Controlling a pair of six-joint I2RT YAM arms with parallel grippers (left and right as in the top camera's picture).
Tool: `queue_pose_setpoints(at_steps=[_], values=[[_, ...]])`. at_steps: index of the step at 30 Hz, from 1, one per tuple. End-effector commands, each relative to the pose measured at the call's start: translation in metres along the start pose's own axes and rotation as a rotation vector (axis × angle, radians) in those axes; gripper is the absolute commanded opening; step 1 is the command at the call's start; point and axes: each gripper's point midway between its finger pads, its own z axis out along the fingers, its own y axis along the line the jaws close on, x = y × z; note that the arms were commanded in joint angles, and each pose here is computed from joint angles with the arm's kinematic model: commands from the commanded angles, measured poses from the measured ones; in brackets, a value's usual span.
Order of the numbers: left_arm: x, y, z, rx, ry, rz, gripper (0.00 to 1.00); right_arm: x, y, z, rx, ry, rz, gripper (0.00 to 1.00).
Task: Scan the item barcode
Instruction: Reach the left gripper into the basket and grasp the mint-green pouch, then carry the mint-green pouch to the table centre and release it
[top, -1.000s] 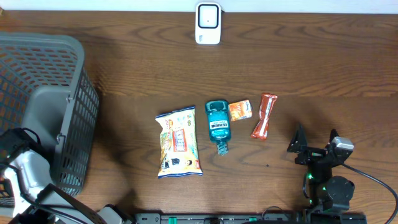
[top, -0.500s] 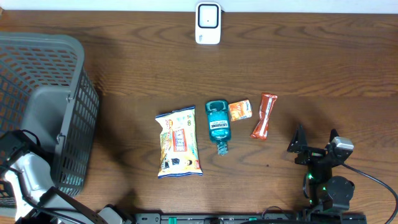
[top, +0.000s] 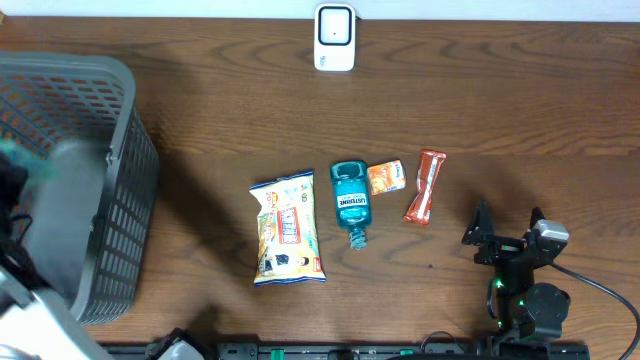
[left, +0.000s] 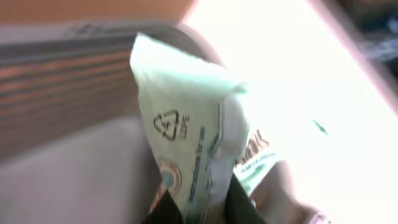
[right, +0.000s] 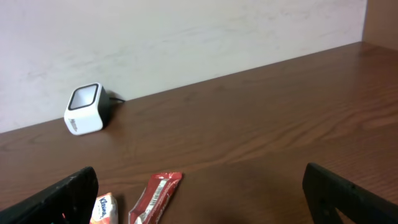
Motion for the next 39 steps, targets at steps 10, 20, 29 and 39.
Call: queue_pose_setpoints(at_steps=[10,20,29,39], values=[[0.165,-0.180,-0.044,0.666,0.503,0.326,0.07,0.001,0.001,0.000,-0.005,0.000,0.011,0.99],[0.349,-0.240,-0.013,0.730,0.861,0.557,0.07,0.001,0.001,0.000,-0.005,0.000,0.011,0.99],[0.514,-0.215,-0.021,0.639,1.196,0.680,0.07,0.001,0.001,0.000,-0.005,0.000,0.011,0.99],[0.599,-0.170,-0.041,0.545,1.371,0.787,0.08,0.001,0.001,0.000,-0.005,0.000,0.011,0.99]])
